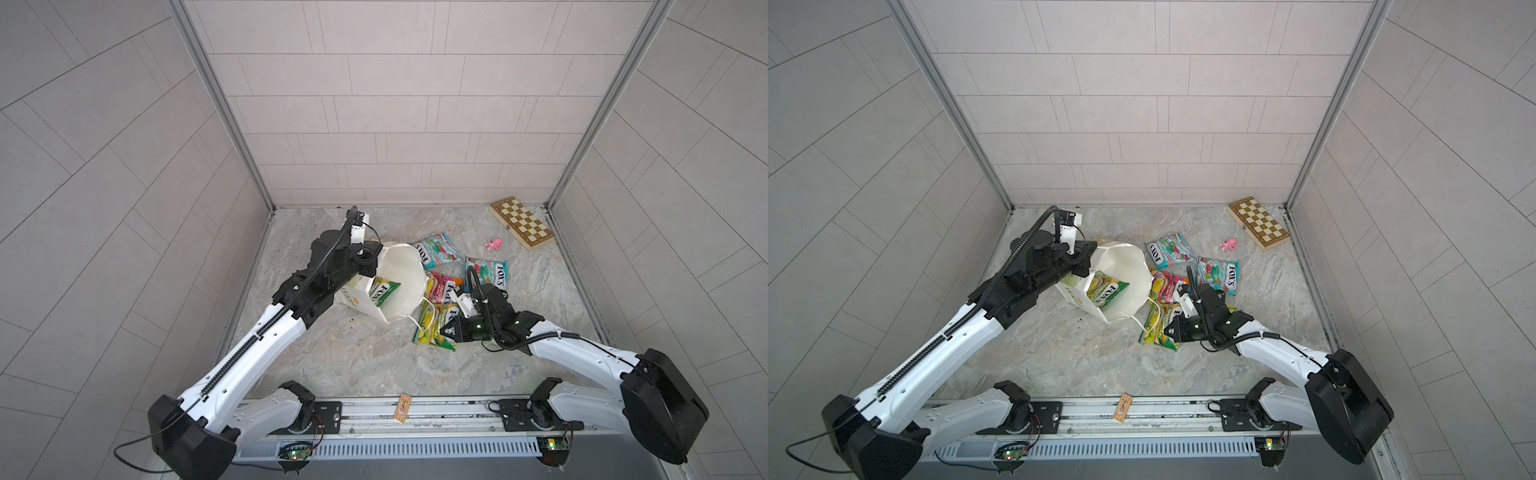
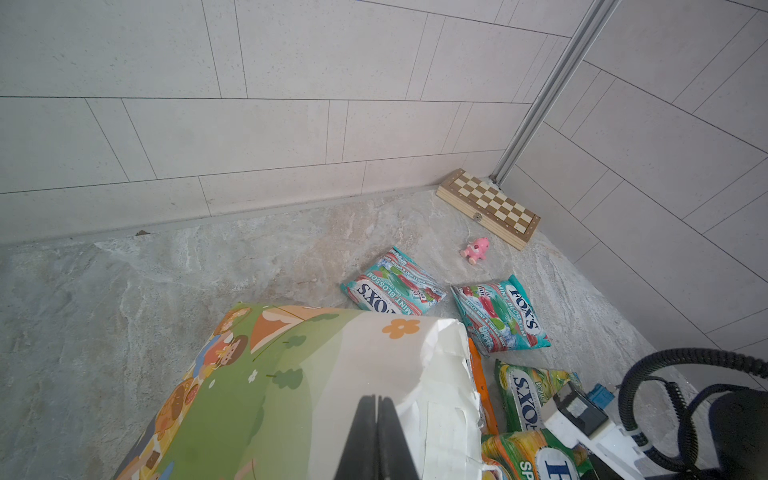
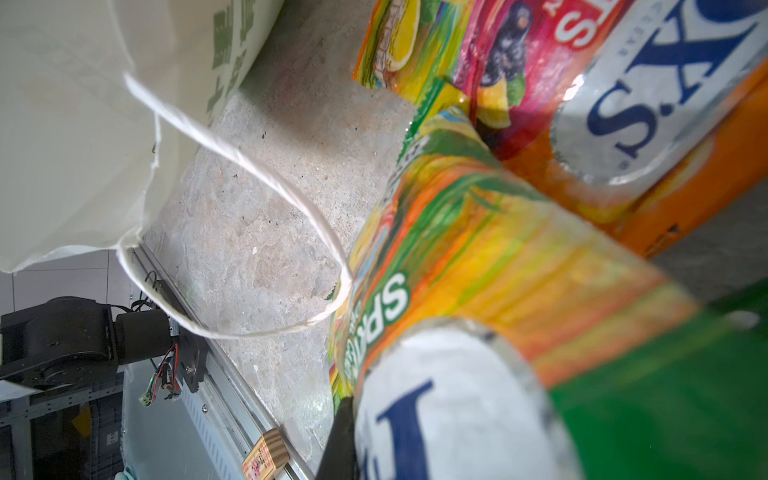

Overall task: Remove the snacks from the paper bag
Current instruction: 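Pull the green packet out of the bag and carry it beside the bag, then lower the green packet onto the table near the bag and release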

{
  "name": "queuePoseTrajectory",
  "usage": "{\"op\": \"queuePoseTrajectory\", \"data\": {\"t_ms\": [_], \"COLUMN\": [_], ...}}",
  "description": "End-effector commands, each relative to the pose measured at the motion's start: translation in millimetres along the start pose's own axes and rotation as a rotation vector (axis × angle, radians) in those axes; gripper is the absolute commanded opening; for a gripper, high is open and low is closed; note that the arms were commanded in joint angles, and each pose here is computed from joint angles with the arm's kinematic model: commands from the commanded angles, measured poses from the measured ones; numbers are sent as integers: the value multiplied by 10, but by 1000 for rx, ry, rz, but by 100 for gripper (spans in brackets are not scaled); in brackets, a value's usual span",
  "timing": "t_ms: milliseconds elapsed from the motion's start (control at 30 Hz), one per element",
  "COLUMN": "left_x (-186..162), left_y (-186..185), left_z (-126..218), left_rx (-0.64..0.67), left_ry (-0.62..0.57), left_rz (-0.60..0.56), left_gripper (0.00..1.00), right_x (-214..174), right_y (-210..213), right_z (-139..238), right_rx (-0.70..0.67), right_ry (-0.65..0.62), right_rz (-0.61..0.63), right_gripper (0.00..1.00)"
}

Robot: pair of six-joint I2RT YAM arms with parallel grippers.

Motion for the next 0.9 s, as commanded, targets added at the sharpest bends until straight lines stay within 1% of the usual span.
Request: {"op": "queuePoseTrajectory", "data": {"t_ms": [0, 333, 367, 433, 500, 567, 700, 767, 867], "left_x": [53, 51, 56, 54, 60, 50, 57, 44, 47], "left_y": [-34, -34, -36, -35, -37, -35, -37, -36, -34], "left_z": [67, 62, 64, 63, 65, 58, 64, 51, 52], "left_rx": [-12, -13, -13, -13, -14, -12, -14, -13, -14], "left_ry": [-15, -13, -15, -15, -17, -13, -15, -10, -11], "left_rz": [-9, -9, -8, -10, -8, -8, -8, -10, -9], "left_gripper": [0, 0, 0, 0, 0, 0, 0, 0, 0], "right_x": [65, -9, -18, -17, -27, -34, -39, -21, 8], "right_y": [33, 4, 10, 33, 54, 69, 80, 96, 90], "right_z": [-68, -253, -269, -284, -292, -291, -279, -245, -142], "right_rx": [23, 38, 42, 47, 46, 46, 42, 36, -17], "right_ry": [-33, 48, 57, 64, 69, 71, 71, 60, 44], "right_rz": [17, 12, 11, 17, 23, 31, 36, 46, 76], "right_gripper": [0, 0, 1, 9, 19, 28, 43, 48, 54]}}
Point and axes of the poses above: each gripper's point midway between its finger pads, its own z axis back along the fingers, its own y axis along the line the jaws close on, x = y × z, the point moved 6 cm from there along z, back along the fingers, and after that the axes turned 14 degrees about z, right-handed, at the moved point
